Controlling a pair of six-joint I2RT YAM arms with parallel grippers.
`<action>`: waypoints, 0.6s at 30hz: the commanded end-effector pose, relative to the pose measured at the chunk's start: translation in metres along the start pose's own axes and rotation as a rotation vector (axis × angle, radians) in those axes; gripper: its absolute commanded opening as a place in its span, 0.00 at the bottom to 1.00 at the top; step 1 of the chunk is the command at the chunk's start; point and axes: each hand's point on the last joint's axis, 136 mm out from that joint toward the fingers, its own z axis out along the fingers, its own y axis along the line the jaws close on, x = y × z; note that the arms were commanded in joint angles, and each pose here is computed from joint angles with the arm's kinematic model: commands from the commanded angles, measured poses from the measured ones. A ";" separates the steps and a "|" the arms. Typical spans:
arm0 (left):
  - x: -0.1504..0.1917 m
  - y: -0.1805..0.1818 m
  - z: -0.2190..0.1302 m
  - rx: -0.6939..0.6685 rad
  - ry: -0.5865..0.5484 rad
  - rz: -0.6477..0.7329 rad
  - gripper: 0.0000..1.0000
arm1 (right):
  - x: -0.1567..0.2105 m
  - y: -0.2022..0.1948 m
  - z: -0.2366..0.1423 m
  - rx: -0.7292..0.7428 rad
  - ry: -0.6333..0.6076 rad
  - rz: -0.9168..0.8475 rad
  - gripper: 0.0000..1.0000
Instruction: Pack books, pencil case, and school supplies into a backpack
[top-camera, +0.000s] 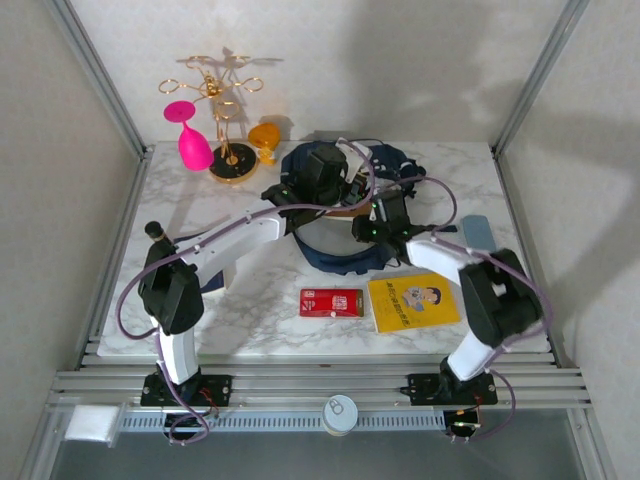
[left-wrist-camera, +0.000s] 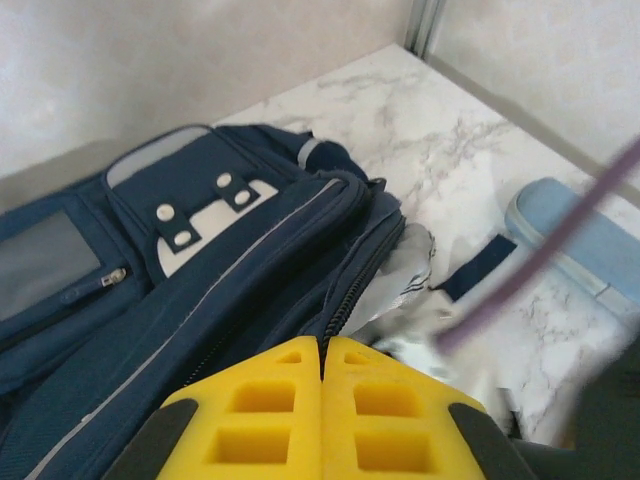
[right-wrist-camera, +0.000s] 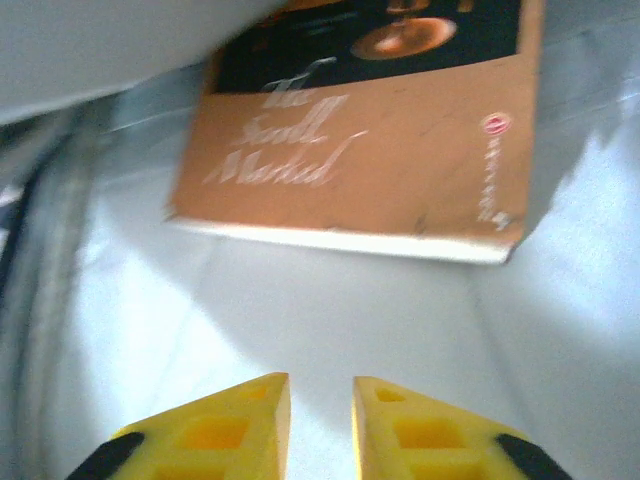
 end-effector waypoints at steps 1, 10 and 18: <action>-0.017 -0.008 -0.017 0.047 -0.071 -0.076 0.00 | 0.004 0.025 -0.044 -0.138 0.005 -0.025 0.29; 0.059 -0.045 -0.026 0.262 0.101 -0.285 0.17 | 0.020 -0.022 -0.121 0.125 0.037 0.193 0.37; 0.100 -0.112 -0.040 0.351 0.217 -0.394 0.43 | 0.093 -0.098 -0.171 0.416 0.161 0.571 0.44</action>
